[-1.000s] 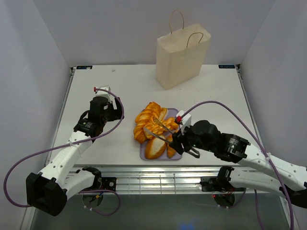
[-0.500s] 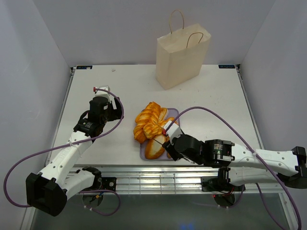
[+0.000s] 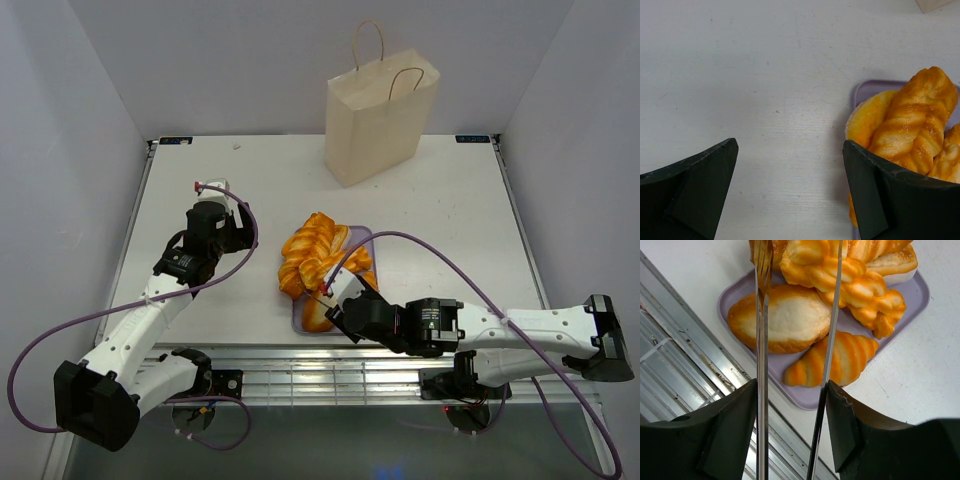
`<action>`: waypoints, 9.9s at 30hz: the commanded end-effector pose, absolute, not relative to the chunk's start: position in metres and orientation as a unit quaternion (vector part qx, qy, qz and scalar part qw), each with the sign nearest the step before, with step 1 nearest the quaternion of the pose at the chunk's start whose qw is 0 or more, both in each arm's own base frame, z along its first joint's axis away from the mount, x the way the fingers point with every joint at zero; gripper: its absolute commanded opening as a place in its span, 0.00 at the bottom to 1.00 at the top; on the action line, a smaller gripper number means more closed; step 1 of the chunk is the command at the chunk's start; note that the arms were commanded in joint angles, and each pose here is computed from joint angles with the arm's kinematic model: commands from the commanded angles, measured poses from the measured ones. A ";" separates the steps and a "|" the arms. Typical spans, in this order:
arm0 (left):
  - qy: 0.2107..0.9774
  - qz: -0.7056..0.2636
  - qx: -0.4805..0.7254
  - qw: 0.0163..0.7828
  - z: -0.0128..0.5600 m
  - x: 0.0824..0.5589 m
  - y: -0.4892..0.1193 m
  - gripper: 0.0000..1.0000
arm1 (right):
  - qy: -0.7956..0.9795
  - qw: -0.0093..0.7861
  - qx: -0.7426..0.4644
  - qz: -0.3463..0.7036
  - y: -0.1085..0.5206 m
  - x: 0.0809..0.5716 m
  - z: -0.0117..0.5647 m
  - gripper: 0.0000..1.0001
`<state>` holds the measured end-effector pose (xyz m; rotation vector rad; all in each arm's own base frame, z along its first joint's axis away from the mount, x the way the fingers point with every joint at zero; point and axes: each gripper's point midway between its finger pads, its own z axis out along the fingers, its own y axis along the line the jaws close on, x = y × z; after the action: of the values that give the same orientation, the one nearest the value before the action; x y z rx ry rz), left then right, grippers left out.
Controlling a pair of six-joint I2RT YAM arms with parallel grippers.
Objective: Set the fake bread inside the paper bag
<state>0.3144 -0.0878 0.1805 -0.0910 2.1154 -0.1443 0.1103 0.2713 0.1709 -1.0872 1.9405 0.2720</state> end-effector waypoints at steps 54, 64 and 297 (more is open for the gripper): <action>0.863 -0.089 -0.020 0.497 0.196 0.314 -0.100 0.96 | 0.787 0.504 -0.355 0.016 0.255 0.140 0.213 0.35; 0.863 -0.094 -0.018 0.495 0.196 0.314 -0.102 0.96 | 0.780 0.529 -0.332 0.034 0.247 0.144 0.237 0.25; 0.860 -0.108 -0.010 0.498 0.203 0.310 -0.108 0.98 | 0.831 0.334 -0.027 0.444 0.258 0.208 0.154 0.54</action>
<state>0.3096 -0.1017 0.1770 -0.0291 2.1417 -0.2145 0.1981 0.2508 0.1263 -0.0812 2.2492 1.1282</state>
